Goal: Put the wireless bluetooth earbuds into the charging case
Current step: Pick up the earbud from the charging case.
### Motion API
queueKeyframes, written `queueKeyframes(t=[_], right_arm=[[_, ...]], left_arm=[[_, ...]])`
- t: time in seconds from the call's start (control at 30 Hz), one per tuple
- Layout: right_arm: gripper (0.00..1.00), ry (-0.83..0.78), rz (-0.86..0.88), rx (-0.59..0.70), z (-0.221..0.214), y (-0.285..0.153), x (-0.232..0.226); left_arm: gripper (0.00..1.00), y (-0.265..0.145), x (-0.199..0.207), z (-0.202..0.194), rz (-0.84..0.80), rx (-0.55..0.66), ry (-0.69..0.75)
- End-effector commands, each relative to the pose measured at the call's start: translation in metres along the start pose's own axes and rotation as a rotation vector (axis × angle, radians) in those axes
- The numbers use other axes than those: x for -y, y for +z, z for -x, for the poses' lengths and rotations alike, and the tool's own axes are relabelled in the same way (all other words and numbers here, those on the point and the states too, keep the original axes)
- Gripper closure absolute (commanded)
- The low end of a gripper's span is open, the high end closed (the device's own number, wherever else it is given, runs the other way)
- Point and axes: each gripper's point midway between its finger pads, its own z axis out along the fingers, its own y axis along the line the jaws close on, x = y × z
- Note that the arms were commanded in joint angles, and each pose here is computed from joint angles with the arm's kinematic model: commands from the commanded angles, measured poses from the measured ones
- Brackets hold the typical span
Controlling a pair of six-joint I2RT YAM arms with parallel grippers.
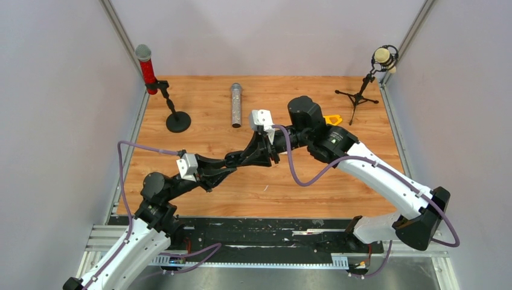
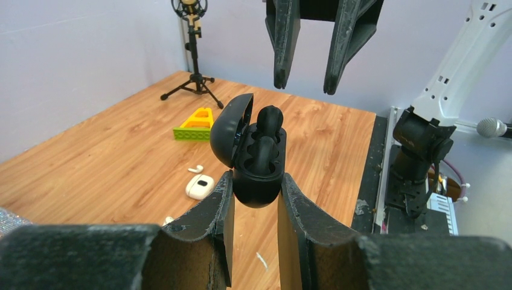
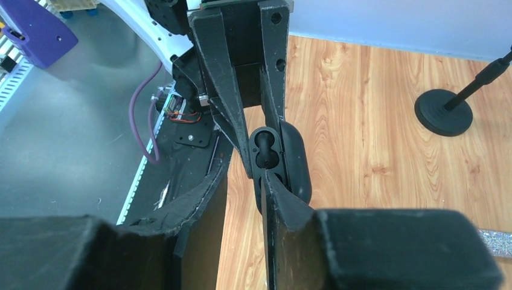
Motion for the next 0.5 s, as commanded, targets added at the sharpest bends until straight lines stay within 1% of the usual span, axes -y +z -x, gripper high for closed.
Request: queueKeyframes(t=[0.0,0.17,0.47], right_arm=[[0.70,-0.102,0.036,0.027,0.016,-0.002,-0.007],[0.68,-0.112,0.021,0.013,0.012,0.000,-0.004],[0.68,-0.122,0.005,0.002,0.010,0.004,0.004]], left_arm=[[1.00,0.002,0.002,0.017,-0.009,0.050,0.040],[1.00,0.002,0.002,0.017,-0.011,0.049,0.039],[1.00,0.002,0.002,0.017,-0.012,0.049,0.041]])
